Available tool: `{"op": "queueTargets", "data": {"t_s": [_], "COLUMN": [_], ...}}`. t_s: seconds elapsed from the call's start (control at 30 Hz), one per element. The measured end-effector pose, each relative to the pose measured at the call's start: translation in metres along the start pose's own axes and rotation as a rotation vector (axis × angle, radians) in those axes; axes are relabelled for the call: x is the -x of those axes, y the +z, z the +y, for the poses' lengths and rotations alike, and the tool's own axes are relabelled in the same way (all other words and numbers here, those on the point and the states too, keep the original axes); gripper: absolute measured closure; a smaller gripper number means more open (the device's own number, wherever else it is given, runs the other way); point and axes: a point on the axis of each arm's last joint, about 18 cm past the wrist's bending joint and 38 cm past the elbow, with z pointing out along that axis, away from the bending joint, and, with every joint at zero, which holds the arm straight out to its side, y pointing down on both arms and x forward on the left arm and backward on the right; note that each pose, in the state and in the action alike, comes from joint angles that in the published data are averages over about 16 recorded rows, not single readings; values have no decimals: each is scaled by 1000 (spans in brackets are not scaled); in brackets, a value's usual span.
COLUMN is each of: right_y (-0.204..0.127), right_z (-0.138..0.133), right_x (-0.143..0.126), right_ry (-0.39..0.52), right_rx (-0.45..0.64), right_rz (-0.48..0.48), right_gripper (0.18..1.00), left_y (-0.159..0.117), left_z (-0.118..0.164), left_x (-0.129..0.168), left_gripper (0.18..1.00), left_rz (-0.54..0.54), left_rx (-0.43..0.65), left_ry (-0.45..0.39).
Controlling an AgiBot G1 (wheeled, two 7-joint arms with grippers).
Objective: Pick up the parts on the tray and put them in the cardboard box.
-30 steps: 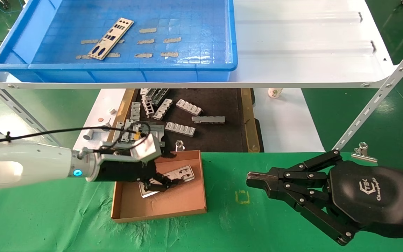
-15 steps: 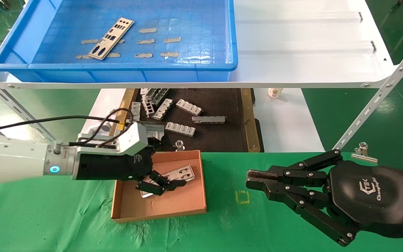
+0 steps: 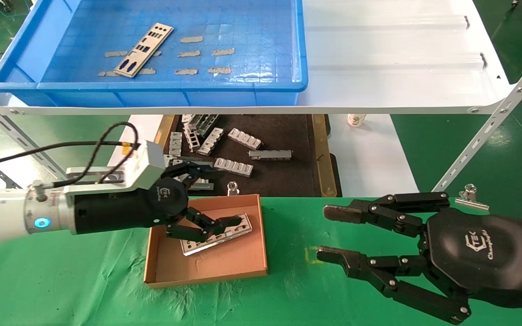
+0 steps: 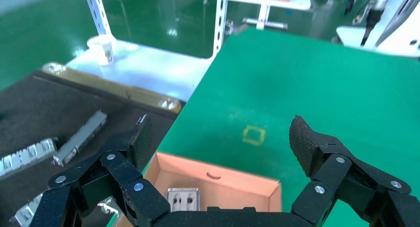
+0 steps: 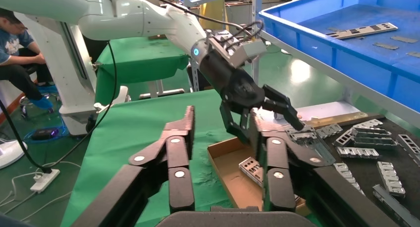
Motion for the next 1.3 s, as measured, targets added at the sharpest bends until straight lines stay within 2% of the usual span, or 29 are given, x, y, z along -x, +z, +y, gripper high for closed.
{"op": "queueTargets", "data": {"t_s": [0.6, 0.8, 1.0, 1.3], "right_y": [0, 0, 0, 0], "right_z": [0, 0, 0, 0], "right_x": [0, 0, 0, 0], "right_ry": [0, 0, 0, 0], "right_rx": [0, 0, 0, 0], "right_rz": [0, 0, 0, 0], "right_gripper": [377, 277, 216, 183], "left_y": [-45, -60, -75, -91], "left_z": [-40, -54, -69, -86], "left_x": [-39, -56, -76, -104], "left_gripper": [184, 184, 184, 184], "left_rz": [58, 92, 133, 196], "left_rx": [-141, -171, -192, -203], "left_ry": [-2, 5, 13, 26]}}
